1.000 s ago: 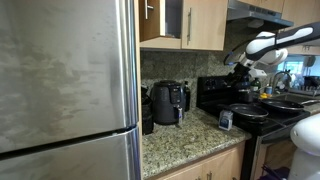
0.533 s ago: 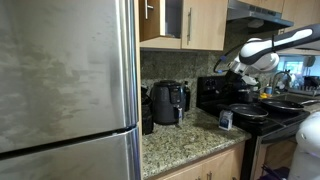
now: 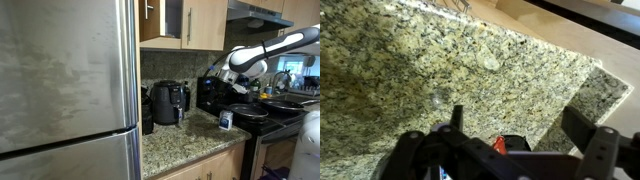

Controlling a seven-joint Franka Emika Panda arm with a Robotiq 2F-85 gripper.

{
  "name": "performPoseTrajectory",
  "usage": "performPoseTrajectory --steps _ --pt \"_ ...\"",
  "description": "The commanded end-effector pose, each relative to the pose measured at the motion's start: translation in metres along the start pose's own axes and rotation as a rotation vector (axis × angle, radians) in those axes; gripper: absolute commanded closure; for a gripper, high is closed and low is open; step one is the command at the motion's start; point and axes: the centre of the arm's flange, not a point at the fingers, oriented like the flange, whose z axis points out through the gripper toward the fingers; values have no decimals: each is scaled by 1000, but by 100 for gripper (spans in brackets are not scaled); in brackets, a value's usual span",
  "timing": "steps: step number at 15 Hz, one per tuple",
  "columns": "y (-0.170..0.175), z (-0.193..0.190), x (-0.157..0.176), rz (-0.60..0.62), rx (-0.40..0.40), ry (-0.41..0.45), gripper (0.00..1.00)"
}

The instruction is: Turn on the airfryer

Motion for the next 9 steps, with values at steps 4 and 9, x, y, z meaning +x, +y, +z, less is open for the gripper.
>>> performPoseTrajectory --steps 4,9 --pt "-40 87 81 -3 -159 205 0" --pt "-53 73 73 9 -147 243 0"
